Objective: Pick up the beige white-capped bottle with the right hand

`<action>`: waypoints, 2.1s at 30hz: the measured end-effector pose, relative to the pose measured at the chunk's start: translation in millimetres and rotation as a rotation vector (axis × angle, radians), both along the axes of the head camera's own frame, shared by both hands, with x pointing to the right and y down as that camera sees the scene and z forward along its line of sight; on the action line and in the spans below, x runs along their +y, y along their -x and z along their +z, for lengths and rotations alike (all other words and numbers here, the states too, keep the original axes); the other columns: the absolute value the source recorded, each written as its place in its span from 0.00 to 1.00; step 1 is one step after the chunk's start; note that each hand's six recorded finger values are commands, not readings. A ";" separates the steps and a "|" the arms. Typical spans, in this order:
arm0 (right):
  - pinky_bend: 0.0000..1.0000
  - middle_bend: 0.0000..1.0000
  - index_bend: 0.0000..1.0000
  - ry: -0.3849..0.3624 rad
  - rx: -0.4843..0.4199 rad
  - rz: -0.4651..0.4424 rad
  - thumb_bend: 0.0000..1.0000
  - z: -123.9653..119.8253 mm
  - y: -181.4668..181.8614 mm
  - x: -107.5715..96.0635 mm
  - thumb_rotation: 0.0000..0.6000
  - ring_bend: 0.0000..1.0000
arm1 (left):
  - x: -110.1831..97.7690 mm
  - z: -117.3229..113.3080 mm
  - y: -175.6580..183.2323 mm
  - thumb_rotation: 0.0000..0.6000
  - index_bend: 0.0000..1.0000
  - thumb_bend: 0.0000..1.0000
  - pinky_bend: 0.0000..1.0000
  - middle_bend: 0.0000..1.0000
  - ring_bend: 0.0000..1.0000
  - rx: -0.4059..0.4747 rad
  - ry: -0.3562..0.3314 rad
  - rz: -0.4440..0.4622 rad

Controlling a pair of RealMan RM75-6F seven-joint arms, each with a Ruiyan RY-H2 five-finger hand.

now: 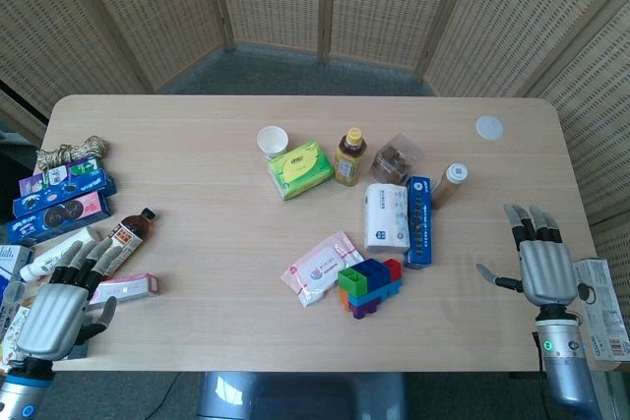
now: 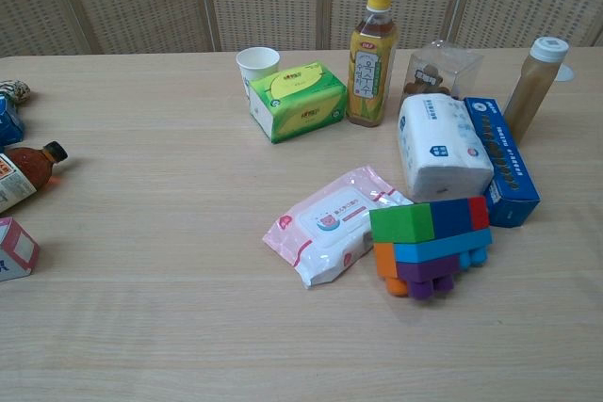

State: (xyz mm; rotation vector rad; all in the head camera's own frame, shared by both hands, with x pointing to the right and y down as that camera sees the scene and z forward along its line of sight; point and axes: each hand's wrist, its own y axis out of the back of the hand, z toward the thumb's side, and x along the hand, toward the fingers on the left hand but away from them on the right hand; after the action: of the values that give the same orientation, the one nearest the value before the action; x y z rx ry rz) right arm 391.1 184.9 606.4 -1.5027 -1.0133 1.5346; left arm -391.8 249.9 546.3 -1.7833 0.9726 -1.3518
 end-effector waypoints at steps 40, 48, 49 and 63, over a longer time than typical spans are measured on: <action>0.00 0.00 0.00 0.073 -0.390 0.138 0.15 64.8 37.4 -74.6 0.49 0.00 | 7.4 -2.3 -7.2 1.00 0.10 0.54 0.00 0.05 0.00 0.015 0.018 0.012; 0.00 0.00 0.00 0.096 -0.409 0.184 0.14 93.0 32.4 -95.1 0.43 0.00 | 7.1 -1.6 -8.1 1.00 0.11 0.54 0.00 0.05 0.00 0.008 0.023 0.013; 0.00 0.00 0.00 0.098 -0.409 0.191 0.14 96.3 30.9 -97.3 0.42 0.00 | 7.0 -1.4 -8.6 1.00 0.11 0.54 0.00 0.05 0.00 0.007 0.023 0.014; 0.00 0.00 0.00 0.123 -0.396 0.256 0.15 124.5 11.0 -111.8 0.41 0.00 | 5.4 -3.2 -13.7 1.00 0.10 0.54 0.00 0.05 0.00 -0.006 0.023 0.019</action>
State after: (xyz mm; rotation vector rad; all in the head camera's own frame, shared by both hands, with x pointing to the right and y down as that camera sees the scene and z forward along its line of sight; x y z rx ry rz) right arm 380.1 73.1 730.9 -1.8710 -1.4040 1.5254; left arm -378.0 255.4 543.1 -1.8010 0.9378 -1.3605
